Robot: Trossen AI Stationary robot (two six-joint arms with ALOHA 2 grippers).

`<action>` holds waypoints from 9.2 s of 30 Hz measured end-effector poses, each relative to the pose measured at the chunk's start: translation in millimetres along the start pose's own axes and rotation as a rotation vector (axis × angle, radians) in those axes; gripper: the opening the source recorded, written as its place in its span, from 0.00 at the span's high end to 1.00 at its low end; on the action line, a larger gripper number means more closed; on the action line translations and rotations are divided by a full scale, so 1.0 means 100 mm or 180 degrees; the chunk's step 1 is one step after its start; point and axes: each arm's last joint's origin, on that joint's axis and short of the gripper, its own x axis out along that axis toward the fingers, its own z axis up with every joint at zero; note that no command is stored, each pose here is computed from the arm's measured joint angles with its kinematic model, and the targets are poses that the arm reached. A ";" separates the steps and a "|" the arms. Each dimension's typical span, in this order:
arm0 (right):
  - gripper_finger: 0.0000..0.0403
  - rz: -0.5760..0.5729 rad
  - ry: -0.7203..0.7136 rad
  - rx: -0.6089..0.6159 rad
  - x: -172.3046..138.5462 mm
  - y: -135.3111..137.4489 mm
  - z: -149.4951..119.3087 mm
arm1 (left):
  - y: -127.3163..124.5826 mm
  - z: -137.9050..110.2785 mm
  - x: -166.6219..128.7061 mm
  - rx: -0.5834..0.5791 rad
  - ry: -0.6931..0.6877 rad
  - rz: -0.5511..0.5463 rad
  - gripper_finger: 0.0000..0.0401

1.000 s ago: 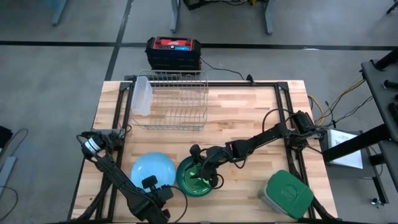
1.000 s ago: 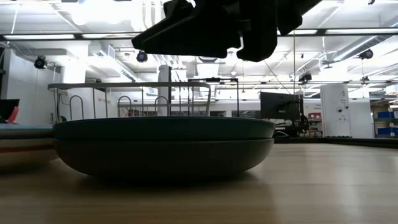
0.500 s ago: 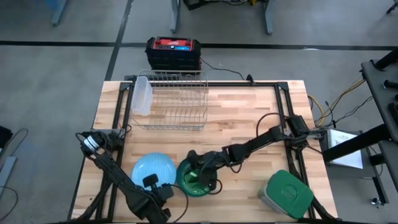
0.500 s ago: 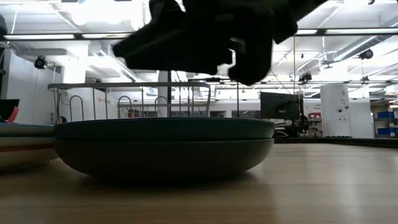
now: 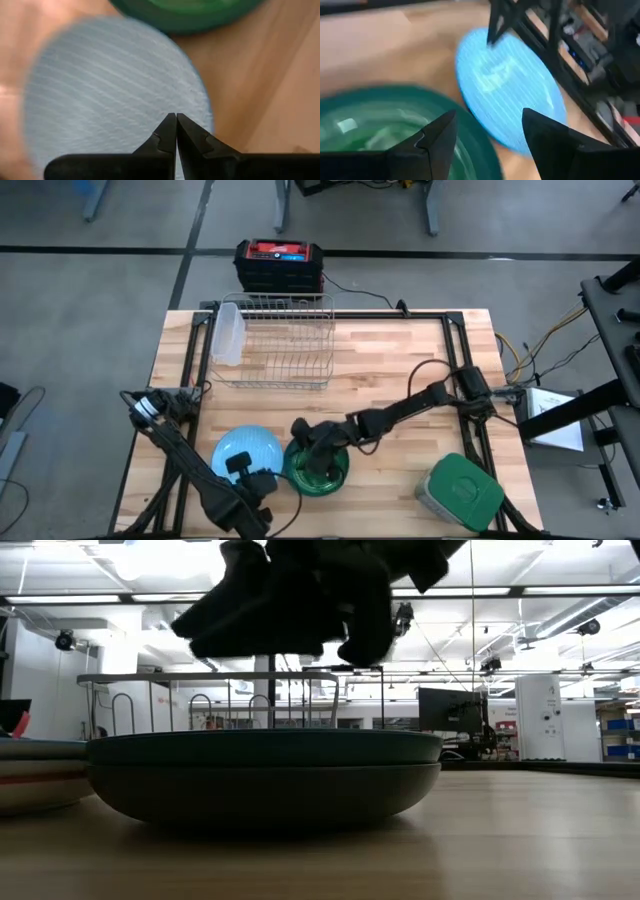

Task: Sort dishes
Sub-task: Put the light blue patterned plate into the dish rack

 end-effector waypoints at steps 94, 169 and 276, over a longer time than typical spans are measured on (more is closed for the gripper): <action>0.45 0.0819 0.0236 0.1458 -0.58 -0.52 -0.78 | -0.39 -0.28 0.45 -0.0749 -0.0026 -0.0112 0.59; 0.44 0.0848 0.0260 0.1534 -0.57 -0.46 -0.79 | -0.44 -0.04 -0.13 -0.0905 0.0001 -0.0334 0.60; 0.41 0.0907 0.0340 0.1569 -0.57 -0.40 -0.85 | -0.94 -0.34 0.34 -0.0464 0.0591 0.0655 1.00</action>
